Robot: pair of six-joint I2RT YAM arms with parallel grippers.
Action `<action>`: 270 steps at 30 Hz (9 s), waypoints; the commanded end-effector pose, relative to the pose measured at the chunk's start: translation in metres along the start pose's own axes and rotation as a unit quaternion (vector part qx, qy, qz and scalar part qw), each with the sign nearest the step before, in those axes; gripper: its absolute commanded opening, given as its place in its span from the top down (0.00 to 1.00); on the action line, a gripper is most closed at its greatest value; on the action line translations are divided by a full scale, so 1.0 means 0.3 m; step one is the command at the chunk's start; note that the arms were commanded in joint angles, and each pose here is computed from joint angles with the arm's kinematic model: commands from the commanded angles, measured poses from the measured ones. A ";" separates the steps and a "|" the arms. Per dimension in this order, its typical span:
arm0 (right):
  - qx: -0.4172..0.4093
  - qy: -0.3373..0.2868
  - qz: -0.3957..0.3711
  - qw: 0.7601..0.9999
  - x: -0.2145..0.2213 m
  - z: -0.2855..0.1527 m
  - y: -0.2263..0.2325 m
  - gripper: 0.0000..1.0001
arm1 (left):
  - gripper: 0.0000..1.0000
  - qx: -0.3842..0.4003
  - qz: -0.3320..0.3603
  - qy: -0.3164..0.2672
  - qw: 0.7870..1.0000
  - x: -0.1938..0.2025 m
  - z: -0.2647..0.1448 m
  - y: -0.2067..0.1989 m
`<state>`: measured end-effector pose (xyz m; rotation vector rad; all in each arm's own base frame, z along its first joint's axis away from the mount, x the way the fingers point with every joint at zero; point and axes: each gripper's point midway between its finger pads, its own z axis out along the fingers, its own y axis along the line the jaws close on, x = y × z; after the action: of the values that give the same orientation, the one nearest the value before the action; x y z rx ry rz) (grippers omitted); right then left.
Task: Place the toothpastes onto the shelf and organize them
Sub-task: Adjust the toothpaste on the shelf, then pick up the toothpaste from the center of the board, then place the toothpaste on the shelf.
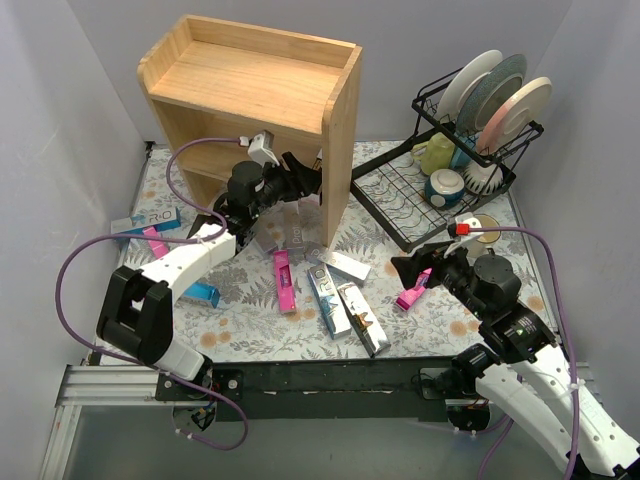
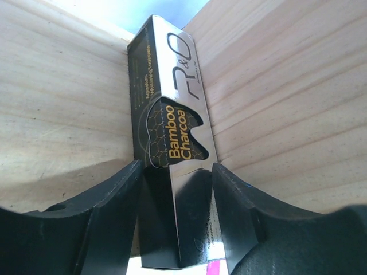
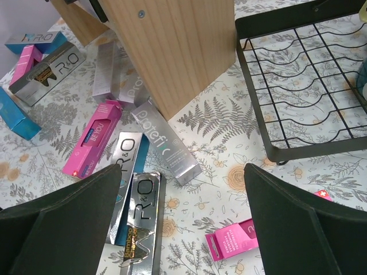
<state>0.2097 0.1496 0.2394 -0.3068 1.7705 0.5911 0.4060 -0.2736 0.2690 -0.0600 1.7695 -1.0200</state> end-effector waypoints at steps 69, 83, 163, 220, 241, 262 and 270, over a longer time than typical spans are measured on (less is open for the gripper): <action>0.058 0.460 -0.011 0.886 0.699 0.266 0.178 0.20 | 0.02 -0.182 0.183 -0.104 0.960 -0.038 -0.711 0.189; 0.062 0.426 -0.024 0.902 0.557 0.283 0.198 0.17 | 0.02 -0.182 0.185 -0.098 0.961 -0.030 -0.704 0.193; 0.126 0.326 0.124 0.929 0.074 0.346 0.040 0.52 | 0.15 -0.245 0.388 -0.017 0.888 0.744 -0.222 -0.416; 0.153 0.123 0.083 0.977 -0.082 0.174 -0.100 0.02 | 0.74 -0.245 0.191 0.039 0.950 0.044 -0.825 -0.140; 0.135 0.091 0.079 0.984 0.007 0.091 -0.114 0.01 | 0.78 -0.135 0.271 -0.049 0.952 -0.315 -0.391 -0.015; 0.077 0.054 0.058 0.994 0.031 0.093 -0.076 0.01 | 0.63 -0.061 0.240 -0.057 0.967 -0.214 -0.169 0.053; 0.068 0.059 0.067 0.994 0.057 0.089 -0.067 0.02 | 0.52 -0.061 0.239 -0.053 0.968 -0.172 -0.150 0.091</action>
<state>0.2344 0.1443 0.2007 -0.1289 2.0101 0.5118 0.4023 -0.2027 0.2614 0.2351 1.7621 -0.5162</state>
